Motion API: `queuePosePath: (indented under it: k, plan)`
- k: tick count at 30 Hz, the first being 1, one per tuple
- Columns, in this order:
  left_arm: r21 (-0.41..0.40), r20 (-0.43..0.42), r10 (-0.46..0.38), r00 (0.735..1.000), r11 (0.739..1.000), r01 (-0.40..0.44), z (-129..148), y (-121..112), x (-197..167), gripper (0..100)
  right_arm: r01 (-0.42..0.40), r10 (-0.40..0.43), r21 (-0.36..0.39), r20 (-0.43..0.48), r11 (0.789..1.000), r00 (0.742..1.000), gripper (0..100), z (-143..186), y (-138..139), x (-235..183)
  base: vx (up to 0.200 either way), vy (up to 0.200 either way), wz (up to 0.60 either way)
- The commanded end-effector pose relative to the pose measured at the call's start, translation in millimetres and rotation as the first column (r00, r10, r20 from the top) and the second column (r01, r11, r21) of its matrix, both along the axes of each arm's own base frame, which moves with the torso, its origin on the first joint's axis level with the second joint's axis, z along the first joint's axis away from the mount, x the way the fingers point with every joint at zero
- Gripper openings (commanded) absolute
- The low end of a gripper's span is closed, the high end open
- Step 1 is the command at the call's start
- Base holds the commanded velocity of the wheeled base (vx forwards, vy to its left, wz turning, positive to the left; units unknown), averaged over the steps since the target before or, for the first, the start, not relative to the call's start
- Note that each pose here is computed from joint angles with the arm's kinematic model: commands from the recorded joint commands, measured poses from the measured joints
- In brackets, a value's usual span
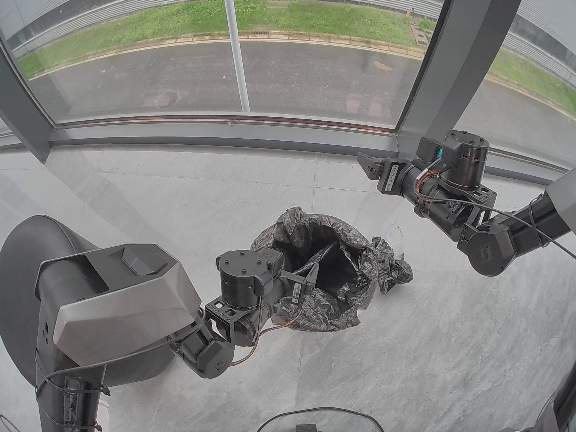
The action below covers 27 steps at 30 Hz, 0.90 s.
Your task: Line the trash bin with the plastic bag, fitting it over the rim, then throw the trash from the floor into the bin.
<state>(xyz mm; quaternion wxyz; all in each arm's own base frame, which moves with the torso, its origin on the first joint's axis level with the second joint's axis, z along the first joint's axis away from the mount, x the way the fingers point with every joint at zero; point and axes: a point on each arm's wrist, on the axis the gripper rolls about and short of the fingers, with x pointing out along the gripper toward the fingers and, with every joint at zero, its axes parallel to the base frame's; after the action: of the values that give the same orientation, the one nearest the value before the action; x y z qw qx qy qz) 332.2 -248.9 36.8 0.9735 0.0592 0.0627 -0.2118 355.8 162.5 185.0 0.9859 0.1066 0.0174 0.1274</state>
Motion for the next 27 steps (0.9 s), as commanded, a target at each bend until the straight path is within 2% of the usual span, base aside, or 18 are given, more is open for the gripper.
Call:
queuePosePath:
  k: [1,4,15,27]
  plan:
    - [0.025,0.025,0.028,0.999,0.999,-0.029,-13,1,4,100,0.0,0.0,-0.002,-0.005,1.0,1.0,100,-2,0,1,0.0,0.0,0.0]
    - [0.032,0.03,0.036,0.999,0.999,-0.037,-14,1,3,100,0.0,0.0,-0.002,-0.005,1.0,1.0,100,-2,0,1,0.0,0.0,0.0]
    - [0.102,-0.047,0.0,0.999,0.995,0.004,-65,-16,-2,100,0.006,-0.006,0.0,0.0,1.0,1.0,100,-1,-2,2,0.0,0.0,0.0]
    - [0.111,-0.057,0.005,0.998,0.994,0.001,-72,-16,0,100,-0.009,0.009,-0.007,-0.016,1.0,1.0,100,-6,-1,5,0.0,0.0,0.0]
